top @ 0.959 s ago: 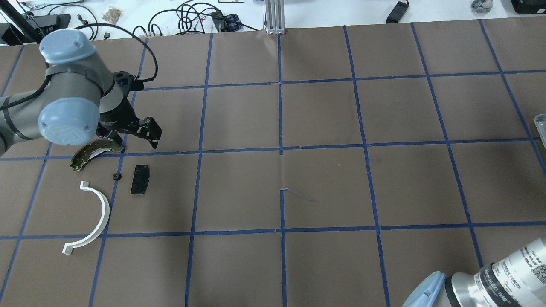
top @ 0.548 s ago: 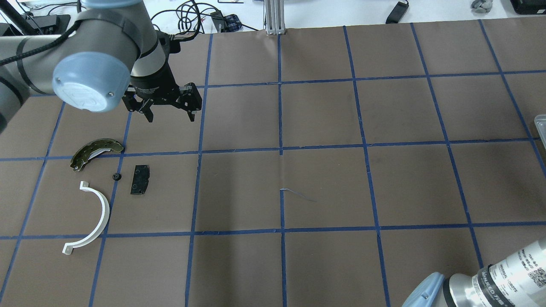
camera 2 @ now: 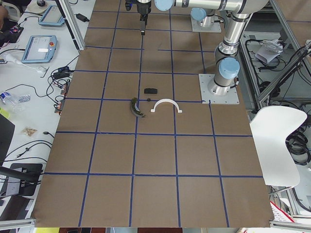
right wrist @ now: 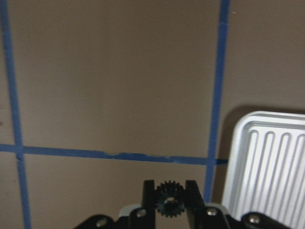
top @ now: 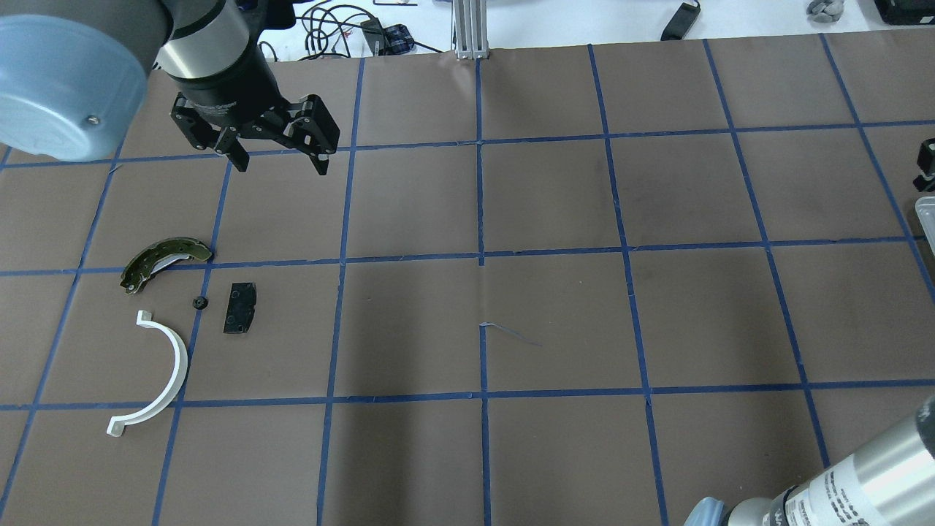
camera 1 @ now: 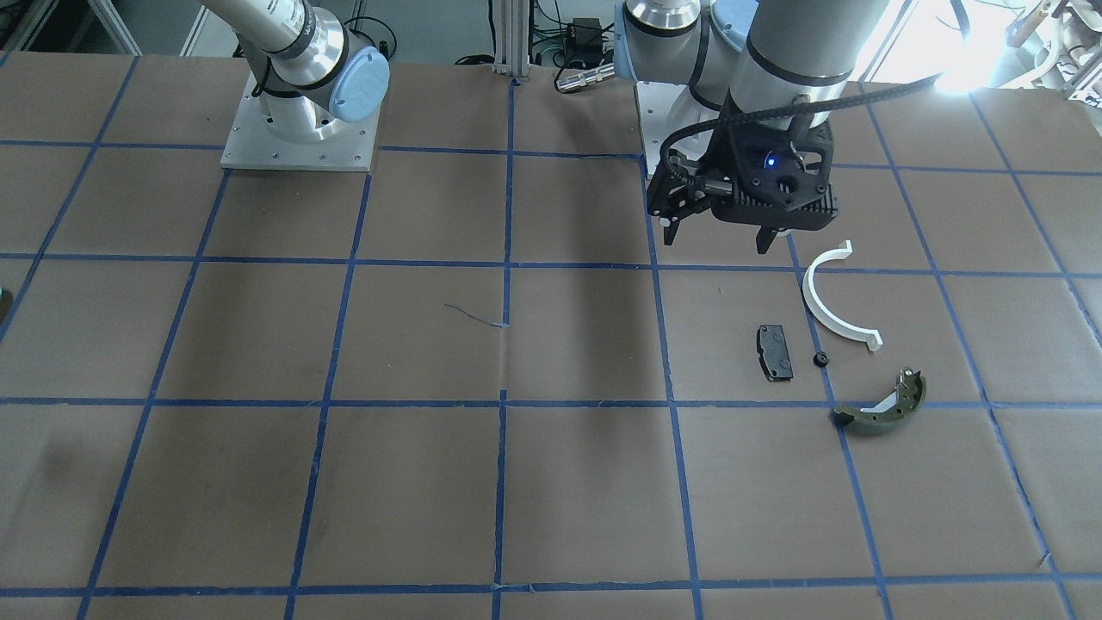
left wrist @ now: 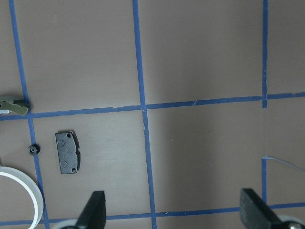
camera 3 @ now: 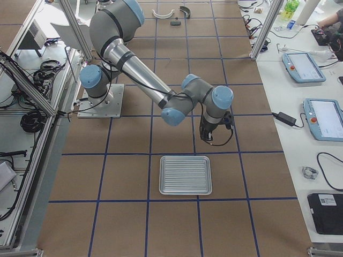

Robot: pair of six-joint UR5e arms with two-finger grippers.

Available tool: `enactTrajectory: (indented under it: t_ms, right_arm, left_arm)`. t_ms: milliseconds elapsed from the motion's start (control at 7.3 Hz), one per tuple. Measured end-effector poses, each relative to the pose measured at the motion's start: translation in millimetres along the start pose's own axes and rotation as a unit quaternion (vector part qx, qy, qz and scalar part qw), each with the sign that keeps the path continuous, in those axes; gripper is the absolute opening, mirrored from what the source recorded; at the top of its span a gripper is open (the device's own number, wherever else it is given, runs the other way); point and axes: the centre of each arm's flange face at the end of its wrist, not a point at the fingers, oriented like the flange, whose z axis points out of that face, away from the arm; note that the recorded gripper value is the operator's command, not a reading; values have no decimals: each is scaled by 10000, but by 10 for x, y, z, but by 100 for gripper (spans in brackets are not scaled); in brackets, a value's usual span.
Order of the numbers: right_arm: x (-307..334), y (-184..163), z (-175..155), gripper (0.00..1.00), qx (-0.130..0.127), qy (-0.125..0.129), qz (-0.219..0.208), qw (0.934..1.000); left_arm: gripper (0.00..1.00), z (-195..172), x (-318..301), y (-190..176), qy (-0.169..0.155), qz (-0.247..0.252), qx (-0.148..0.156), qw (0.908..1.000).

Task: Place bearing gear from tray to pile

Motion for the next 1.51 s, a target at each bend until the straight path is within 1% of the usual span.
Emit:
enactTrajectory:
  t_ms: [137,274,411,548,822,959,1233,1507]
  right_arm:
    - [-666,-112,-24,0,-58,-5,172,9998]
    - [-1285,-180,-17,0,-96,-13,326,9994]
    - [-1820,-217,6,0,-128,-23,432,9990]
    - [-2250,-238,15,0,-150,-12,508,9986]
    - [-3248,-224,-64,0,-92,75,604,9981]
    - [-3716,-182,-83,0,-60,48,591,9982]
    - [-4521,-48,-81,0,-48,-195,518,9985]
    - [-5395,186,8,0,-69,-354,447,9984]
  left_arm:
    - [100,-52,-88,45,28,-63,-75,9999]
    - [100,-65,-152,88,41,-120,-222,9997]
    - [100,-69,-176,123,50,-144,-301,9994]
    - [100,-71,-186,139,63,-157,-329,9993]
    - [100,-75,-190,153,61,-160,-340,9993]
    - [100,-74,-192,153,55,-161,-343,9993]
    - [100,-72,-198,151,47,-165,-345,9993]
    - [100,-77,-202,148,47,-169,-340,9993]
